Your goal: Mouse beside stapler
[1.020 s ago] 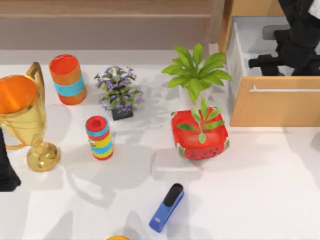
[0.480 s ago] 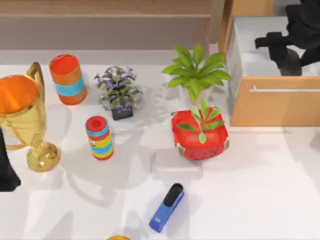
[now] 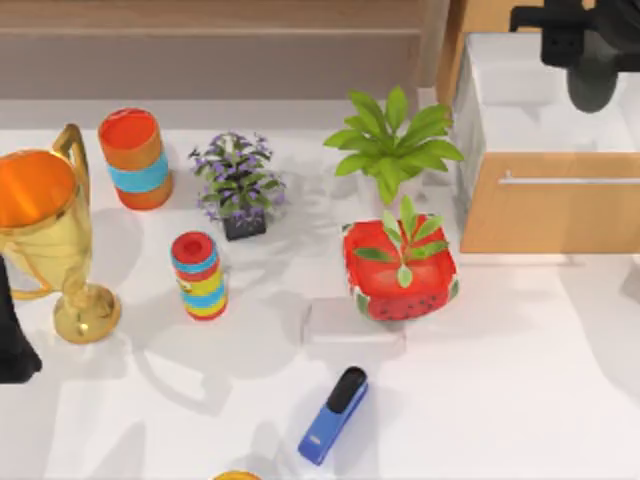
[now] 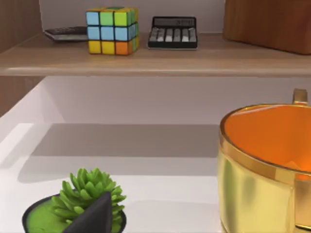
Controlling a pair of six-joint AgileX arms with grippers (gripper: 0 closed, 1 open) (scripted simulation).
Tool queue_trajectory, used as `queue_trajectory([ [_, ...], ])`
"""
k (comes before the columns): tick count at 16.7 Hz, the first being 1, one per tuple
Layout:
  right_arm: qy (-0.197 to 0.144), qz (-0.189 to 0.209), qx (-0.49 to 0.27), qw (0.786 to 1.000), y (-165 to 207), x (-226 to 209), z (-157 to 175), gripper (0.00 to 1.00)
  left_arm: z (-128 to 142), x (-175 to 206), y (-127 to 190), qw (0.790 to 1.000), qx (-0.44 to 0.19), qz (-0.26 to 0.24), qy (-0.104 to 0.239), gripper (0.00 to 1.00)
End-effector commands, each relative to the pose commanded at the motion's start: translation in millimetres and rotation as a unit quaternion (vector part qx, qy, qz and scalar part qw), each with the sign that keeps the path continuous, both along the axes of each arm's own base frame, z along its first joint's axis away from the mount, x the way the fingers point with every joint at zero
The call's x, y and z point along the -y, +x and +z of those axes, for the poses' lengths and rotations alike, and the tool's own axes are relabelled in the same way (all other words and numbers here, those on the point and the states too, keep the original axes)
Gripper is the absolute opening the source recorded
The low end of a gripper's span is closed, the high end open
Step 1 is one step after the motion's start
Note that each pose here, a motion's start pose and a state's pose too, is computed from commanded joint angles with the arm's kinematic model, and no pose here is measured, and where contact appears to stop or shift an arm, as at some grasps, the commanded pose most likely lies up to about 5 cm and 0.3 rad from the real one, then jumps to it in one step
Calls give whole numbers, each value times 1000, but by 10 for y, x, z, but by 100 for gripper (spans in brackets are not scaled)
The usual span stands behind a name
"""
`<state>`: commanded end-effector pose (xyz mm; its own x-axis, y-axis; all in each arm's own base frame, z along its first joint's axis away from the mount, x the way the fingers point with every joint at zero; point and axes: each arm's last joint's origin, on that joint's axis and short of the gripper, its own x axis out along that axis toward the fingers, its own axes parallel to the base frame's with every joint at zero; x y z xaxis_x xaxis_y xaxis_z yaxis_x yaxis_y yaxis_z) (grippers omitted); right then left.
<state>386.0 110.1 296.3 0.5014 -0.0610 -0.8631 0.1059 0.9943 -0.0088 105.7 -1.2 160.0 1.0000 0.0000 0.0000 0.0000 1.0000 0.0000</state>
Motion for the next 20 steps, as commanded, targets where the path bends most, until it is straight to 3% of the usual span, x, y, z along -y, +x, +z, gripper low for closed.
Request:
queue_trajectory([
  [3, 18, -11, 20, 1000, -326, -169, 85, 0, 0, 0, 0, 1000, 0, 0, 0, 100],
  [7, 41, -8, 4, 999, -740, -423, -63, 0, 0, 0, 0, 1000, 0, 0, 0, 100],
  [12, 51, 12, -72, 996, -1205, -728, -522, 0, 0, 0, 0, 1000, 0, 0, 0, 100],
  [20, 24, 40, -198, 979, -1699, -1049, -1300, 0, 0, 0, 0, 1000, 0, 0, 0, 100],
])
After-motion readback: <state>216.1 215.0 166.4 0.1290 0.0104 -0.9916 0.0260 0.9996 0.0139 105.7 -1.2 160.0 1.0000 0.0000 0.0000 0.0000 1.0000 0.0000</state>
